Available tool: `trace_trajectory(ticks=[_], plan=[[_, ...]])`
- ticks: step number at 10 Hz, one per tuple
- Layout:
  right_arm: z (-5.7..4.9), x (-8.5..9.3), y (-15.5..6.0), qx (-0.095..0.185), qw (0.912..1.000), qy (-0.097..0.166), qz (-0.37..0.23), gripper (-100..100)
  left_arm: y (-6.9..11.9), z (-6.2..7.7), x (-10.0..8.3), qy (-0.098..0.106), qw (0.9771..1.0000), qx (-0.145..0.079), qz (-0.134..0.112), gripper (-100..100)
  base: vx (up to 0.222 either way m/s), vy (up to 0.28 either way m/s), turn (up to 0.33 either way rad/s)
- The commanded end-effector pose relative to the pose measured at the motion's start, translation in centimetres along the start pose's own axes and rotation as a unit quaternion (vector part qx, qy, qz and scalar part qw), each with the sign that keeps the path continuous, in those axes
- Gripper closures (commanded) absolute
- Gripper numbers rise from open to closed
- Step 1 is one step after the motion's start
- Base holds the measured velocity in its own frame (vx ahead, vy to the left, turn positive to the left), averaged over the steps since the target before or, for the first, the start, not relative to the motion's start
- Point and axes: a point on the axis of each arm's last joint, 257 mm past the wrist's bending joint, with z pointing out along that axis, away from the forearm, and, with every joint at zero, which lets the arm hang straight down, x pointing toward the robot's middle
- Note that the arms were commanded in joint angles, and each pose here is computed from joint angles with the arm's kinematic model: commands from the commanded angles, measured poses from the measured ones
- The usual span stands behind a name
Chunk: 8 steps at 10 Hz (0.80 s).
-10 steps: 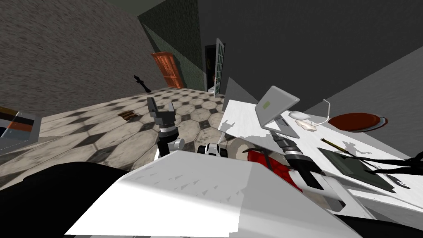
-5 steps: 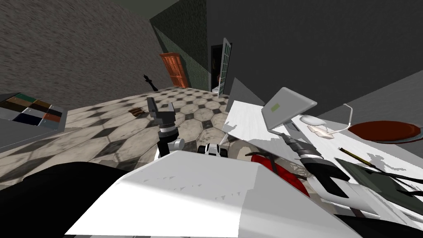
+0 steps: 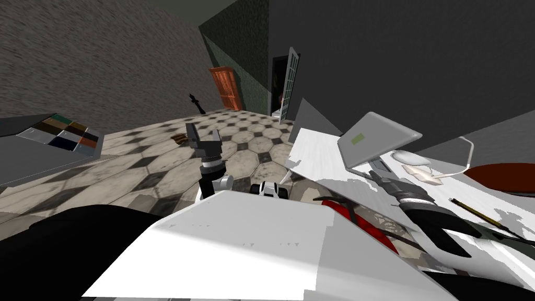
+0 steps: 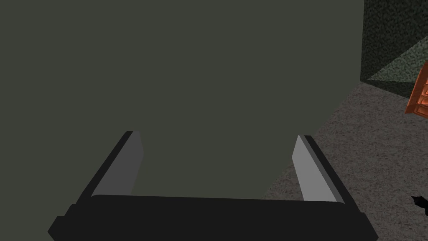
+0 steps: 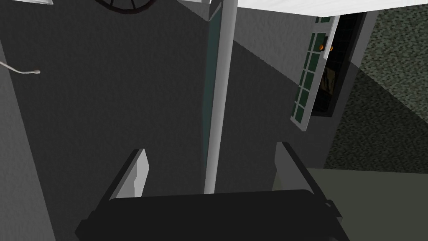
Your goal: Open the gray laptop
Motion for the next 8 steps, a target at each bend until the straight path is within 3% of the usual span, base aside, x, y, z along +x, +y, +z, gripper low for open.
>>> trace_trajectory(ticks=[1,3,5,8], plan=[[0.2,-1.6,-4.7,0.034,0.9976,0.008,-0.061,-100,0.0,0.0,0.0,0.000,1.0000,0.000,0.000,0,0.012,0.054,0.234],[0.4,-3.8,-8.8,0.065,0.9910,0.013,-0.116,-100,0.0,0.0,0.0,0.000,1.0000,0.000,0.000,0,0.023,0.057,0.205],[0.4,-3.8,-9.0,0.066,0.9908,0.014,-0.117,-100,0.0,0.0,0.0,0.000,1.0000,0.000,0.000,0,0.006,0.027,0.021],[0.3,-7.4,-13.8,0.107,0.9769,0.016,-0.184,-100,0.0,0.0,0.0,0.000,1.0000,0.000,0.000,0,0.008,0.035,0.154]])
